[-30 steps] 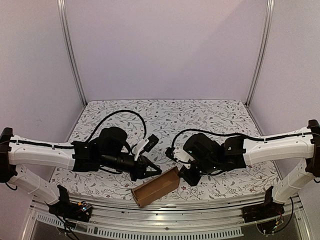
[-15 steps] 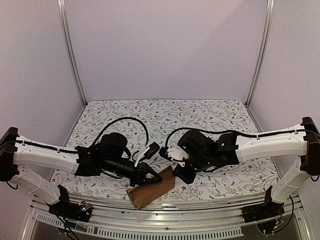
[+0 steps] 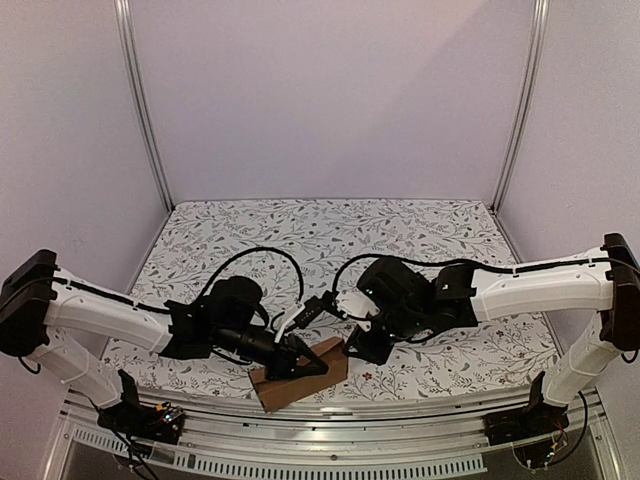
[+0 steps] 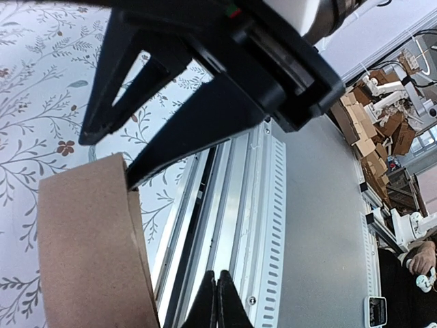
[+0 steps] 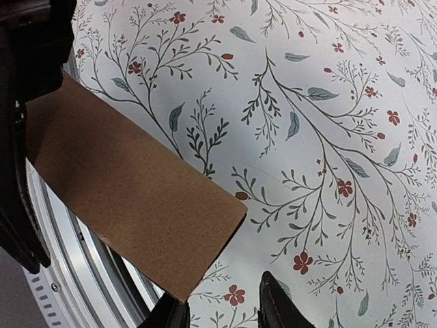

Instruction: Fold the paper box

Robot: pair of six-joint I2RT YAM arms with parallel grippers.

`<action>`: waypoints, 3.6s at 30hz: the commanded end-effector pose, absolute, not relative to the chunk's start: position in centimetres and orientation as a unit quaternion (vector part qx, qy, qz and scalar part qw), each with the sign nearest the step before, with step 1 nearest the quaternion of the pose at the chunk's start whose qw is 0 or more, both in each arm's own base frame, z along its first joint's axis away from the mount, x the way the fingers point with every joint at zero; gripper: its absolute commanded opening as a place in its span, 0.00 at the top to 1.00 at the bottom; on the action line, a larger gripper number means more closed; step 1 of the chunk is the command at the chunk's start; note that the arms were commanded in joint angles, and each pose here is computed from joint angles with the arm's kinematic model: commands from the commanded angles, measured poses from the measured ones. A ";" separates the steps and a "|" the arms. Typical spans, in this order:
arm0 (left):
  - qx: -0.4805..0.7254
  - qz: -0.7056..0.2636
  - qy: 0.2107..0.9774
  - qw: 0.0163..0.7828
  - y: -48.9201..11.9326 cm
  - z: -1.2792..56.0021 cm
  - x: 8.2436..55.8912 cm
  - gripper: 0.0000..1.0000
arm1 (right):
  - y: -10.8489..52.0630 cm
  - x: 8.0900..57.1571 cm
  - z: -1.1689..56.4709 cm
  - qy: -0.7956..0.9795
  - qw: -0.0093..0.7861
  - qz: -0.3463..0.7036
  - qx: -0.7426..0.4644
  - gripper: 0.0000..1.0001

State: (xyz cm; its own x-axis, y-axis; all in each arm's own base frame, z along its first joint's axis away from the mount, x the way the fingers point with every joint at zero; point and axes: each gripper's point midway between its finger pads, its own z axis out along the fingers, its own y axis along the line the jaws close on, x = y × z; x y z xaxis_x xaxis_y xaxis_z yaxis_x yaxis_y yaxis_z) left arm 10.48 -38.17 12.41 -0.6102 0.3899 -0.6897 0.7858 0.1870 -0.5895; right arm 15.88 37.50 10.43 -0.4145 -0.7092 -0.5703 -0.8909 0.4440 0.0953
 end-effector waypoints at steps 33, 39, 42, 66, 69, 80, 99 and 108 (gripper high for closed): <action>0.366 -0.392 0.825 0.178 -36.9 5.3 11.8 1.00 | 39.4 16.9 17.1 0.817 0.326 0.343 -0.330 1.00; 0.369 -0.381 0.828 0.180 -37.1 5.2 11.7 1.00 | 39.4 17.1 11.9 0.835 0.310 0.337 -0.306 1.00; 0.372 -0.378 0.828 0.181 -37.3 5.3 11.6 1.00 | 38.9 16.7 8.4 0.845 0.293 0.339 -0.294 1.00; 0.382 -0.347 0.833 0.200 -38.3 6.9 12.3 1.00 | 38.4 16.5 7.3 0.848 0.294 0.350 -0.266 1.00; 0.374 -0.341 0.837 0.209 -38.7 8.0 12.9 1.00 | 38.0 16.1 5.8 0.856 0.291 0.331 -0.271 1.00; 0.310 -0.324 0.849 0.279 -36.5 14.4 14.9 1.00 | 37.1 15.8 4.6 0.862 0.296 0.306 -0.274 1.00; 0.166 -0.317 0.897 0.259 -26.7 9.0 12.5 1.00 | 37.9 15.5 5.5 0.861 0.292 0.303 -0.287 1.00; 0.169 -0.322 0.898 0.246 -26.3 8.7 11.9 1.00 | 37.9 15.6 5.4 0.864 0.289 0.295 -0.289 1.00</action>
